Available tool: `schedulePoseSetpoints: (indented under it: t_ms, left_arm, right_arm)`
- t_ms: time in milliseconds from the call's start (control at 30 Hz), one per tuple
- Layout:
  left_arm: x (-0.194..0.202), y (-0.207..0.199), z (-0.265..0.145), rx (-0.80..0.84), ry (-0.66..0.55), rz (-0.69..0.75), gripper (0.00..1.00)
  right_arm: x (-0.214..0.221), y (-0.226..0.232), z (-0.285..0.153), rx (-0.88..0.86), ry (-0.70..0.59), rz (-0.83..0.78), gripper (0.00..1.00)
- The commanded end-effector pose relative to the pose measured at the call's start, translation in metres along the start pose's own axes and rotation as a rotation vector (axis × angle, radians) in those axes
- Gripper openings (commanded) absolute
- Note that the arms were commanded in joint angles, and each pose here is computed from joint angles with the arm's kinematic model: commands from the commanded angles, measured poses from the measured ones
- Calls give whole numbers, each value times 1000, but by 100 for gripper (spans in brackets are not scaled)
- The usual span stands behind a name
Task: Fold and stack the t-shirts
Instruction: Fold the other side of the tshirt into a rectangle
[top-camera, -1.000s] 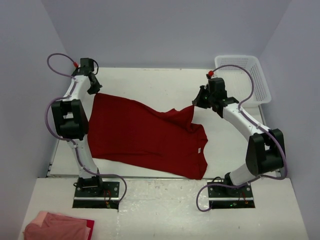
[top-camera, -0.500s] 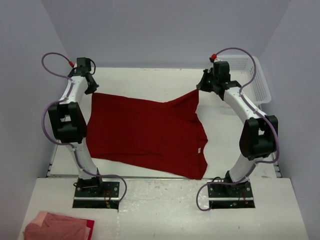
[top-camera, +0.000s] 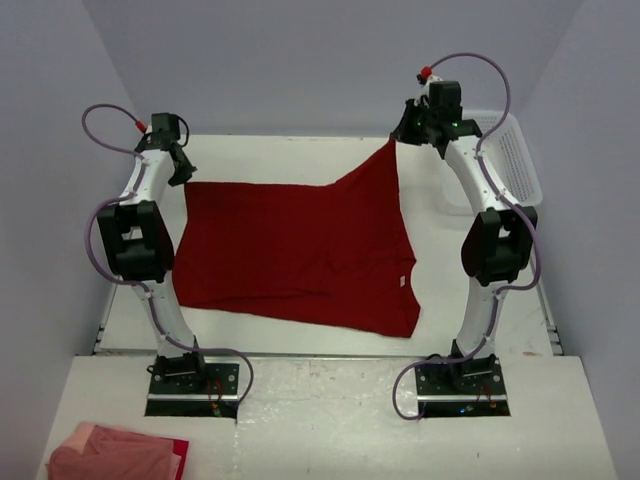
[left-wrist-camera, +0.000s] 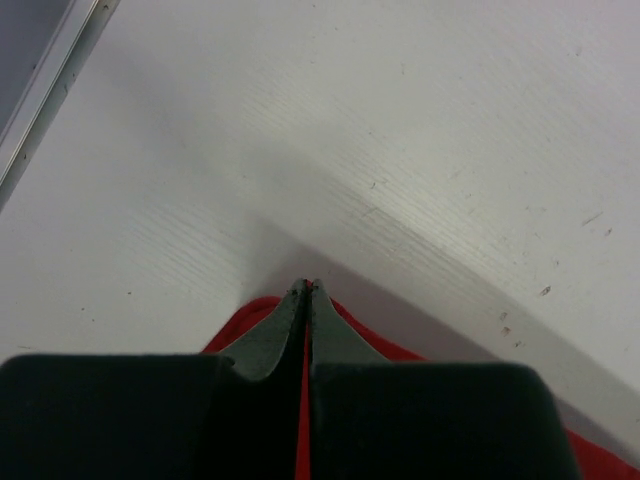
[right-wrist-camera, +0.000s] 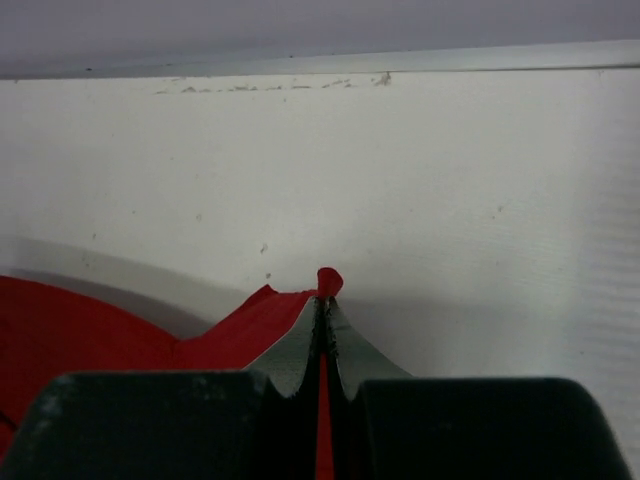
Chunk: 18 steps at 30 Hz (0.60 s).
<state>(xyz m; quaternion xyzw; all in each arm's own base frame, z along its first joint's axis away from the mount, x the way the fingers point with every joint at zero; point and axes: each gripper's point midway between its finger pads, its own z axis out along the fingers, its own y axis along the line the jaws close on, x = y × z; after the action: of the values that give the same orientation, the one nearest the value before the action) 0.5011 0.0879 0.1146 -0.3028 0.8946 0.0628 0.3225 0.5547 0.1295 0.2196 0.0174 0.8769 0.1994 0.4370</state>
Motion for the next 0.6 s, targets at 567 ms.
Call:
schedulePoseSetpoints:
  t_ms: [567]
  left_arm:
    - [-12, -17, 14, 70, 2, 1, 0]
  right_arm:
    - [-36, 12, 3, -86, -10, -68, 0]
